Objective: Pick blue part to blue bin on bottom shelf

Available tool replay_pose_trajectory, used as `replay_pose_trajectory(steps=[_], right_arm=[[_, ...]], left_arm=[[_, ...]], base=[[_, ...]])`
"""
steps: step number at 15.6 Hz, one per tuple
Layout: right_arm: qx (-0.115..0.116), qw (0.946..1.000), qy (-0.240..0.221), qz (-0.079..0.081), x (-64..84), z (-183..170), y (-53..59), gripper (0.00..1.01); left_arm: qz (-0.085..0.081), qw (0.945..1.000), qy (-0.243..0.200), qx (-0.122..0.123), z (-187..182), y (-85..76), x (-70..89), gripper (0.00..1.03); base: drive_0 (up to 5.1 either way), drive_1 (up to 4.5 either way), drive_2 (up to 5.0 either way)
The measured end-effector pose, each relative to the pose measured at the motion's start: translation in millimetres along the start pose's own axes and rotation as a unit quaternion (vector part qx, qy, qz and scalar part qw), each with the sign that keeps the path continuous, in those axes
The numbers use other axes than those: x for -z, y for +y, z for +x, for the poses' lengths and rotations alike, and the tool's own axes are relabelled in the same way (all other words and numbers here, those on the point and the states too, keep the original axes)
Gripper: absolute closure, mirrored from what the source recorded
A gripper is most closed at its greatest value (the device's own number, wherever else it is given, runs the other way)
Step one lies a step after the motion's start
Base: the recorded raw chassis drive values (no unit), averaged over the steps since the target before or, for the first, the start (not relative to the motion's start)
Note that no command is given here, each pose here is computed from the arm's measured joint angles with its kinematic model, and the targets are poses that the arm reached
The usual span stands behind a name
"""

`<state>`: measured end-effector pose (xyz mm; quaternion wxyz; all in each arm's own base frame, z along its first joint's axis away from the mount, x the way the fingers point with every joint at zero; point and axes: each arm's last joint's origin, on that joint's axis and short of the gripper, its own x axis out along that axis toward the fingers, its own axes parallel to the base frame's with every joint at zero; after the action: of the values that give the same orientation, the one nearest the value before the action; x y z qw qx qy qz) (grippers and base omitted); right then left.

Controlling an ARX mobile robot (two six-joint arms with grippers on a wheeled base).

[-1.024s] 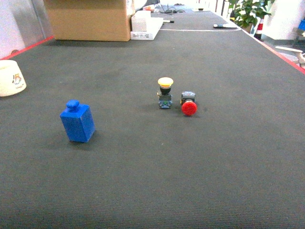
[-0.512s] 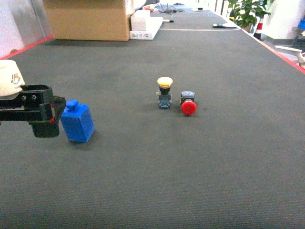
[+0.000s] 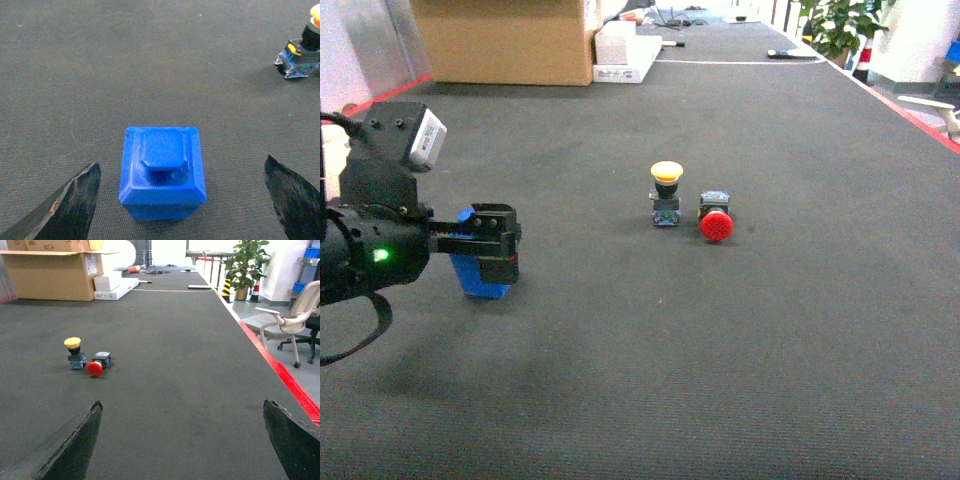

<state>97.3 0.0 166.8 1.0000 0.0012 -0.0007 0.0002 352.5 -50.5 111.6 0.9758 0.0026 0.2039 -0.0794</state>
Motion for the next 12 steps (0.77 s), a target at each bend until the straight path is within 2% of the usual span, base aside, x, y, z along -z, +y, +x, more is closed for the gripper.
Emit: replay_pose_trajectory(steps=[2, 4, 5, 7, 9, 10, 12], right_arm=[[0.000, 1.0000, 0.000, 0.000, 0.0, 0, 0.0, 0.03], [0.000, 1.0000, 0.000, 0.000, 0.0, 0, 0.0, 0.03], [0.000, 1.0000, 0.000, 0.000, 0.0, 0, 0.0, 0.03], [0.000, 1.0000, 0.000, 0.000, 0.0, 0, 0.0, 0.03], [0.000, 1.0000, 0.000, 0.000, 0.0, 0, 0.0, 0.03], [0.000, 1.0000, 0.000, 0.000, 0.0, 0, 0.0, 0.03], [0.000, 1.0000, 0.000, 0.000, 0.0, 0, 0.0, 0.03]], left_arm=[[0.002, 0.9999, 0.013, 0.004, 24, 0.8, 6.4, 0.05], [0.010, 0.9995, 0.030, 0.010, 33, 2.1, 9.0, 0.05], [0.011, 0.9994, 0.030, 0.011, 33, 2.3, 8.2, 0.09], [0.011, 0.9994, 0.032, 0.011, 34, 2.7, 6.3, 0.28], [0.011, 0.9993, 0.031, 0.016, 34, 2.4, 6.0, 0.52], [0.011, 0.9993, 0.030, 0.018, 34, 2.4, 5.4, 0.57], [0.012, 0.9993, 0.029, 0.018, 35, 2.3, 5.0, 0.58]], base=[[0.0, 0.00, 0.0], [0.0, 0.00, 0.0], [0.0, 0.00, 0.0], [0.0, 0.00, 0.0], [0.0, 0.00, 0.0], [0.0, 0.00, 0.0], [0.0, 0.00, 0.0]])
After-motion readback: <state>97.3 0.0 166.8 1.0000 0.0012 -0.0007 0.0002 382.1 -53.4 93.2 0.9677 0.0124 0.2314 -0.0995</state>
